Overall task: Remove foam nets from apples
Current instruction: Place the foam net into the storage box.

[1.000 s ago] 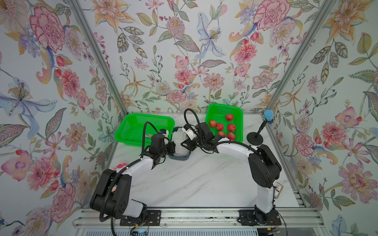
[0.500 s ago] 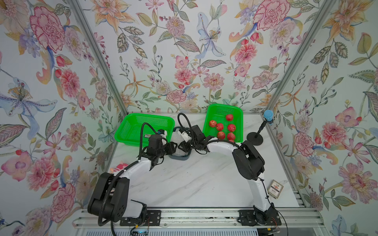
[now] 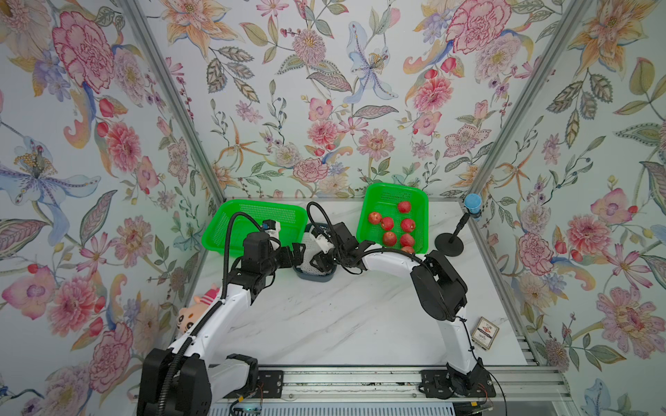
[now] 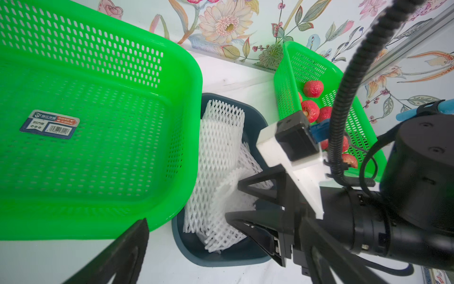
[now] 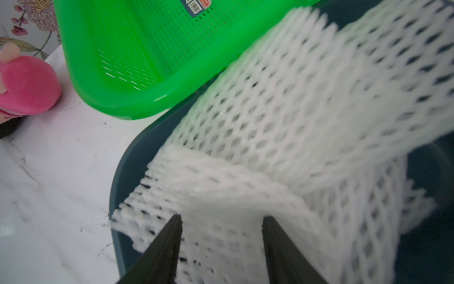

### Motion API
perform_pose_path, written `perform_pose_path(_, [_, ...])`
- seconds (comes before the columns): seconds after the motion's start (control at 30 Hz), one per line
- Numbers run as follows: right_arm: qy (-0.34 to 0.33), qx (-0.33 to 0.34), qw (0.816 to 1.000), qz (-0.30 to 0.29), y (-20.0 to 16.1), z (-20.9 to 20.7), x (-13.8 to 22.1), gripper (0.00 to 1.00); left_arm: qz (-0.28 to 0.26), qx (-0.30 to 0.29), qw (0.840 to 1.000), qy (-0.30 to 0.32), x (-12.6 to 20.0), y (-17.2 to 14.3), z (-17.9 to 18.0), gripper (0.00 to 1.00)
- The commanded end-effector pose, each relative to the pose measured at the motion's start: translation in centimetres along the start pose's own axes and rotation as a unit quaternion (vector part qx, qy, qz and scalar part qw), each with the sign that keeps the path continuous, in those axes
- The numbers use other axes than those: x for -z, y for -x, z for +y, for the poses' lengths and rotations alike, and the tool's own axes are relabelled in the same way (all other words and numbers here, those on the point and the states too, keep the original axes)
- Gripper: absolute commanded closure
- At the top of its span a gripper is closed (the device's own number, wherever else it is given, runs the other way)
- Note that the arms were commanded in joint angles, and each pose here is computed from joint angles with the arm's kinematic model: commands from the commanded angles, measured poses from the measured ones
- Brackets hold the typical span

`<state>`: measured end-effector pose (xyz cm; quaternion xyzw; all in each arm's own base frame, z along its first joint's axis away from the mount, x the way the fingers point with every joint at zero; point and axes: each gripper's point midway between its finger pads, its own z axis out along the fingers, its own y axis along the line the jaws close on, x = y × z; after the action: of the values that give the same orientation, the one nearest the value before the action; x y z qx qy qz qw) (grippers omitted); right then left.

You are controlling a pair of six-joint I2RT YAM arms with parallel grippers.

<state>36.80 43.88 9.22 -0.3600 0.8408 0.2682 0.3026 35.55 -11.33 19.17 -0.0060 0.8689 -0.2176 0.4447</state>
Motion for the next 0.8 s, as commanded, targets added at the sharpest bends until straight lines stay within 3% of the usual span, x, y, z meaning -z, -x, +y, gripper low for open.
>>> perform_pose_path(0.0, [-0.014,0.035,0.998,-0.042,3.1,0.8,4.2,0.31,-0.014,-0.024,0.999,0.031,1.3,1.3,1.0,0.01])
perform_pose_path(0.23, [-0.023,0.031,0.996,-0.083,4.4,-0.4,10.2,0.0,-0.039,-0.042,0.994,0.088,2.5,2.0,3.2,0.01])
perform_pose_path(0.4, [-0.075,0.034,0.988,-0.127,3.5,-5.3,16.1,0.01,-0.09,-0.065,0.977,0.181,4.5,3.4,6.1,0.01])
perform_pose_path(0.5, [-0.134,0.033,0.977,-0.16,1.8,-9.0,19.5,0.01,-0.13,-0.075,0.951,0.27,6.5,3.9,9.0,0.01])
perform_pose_path(0.6, [-0.246,0.046,0.952,-0.177,-0.7,-12.8,22.1,0.01,-0.193,-0.064,0.905,0.373,9.7,4.0,12.2,0.01])
perform_pose_path(0.67, [-0.318,0.062,0.928,-0.182,-2.6,-14.7,23.4,0.01,-0.233,-0.072,0.884,0.399,11.2,3.5,13.1,0.01])
perform_pose_path(0.77, [-0.386,0.068,0.898,-0.201,-5.2,-16.7,25.0,0.01,-0.269,-0.08,0.867,0.411,12.4,2.2,13.8,0.01])
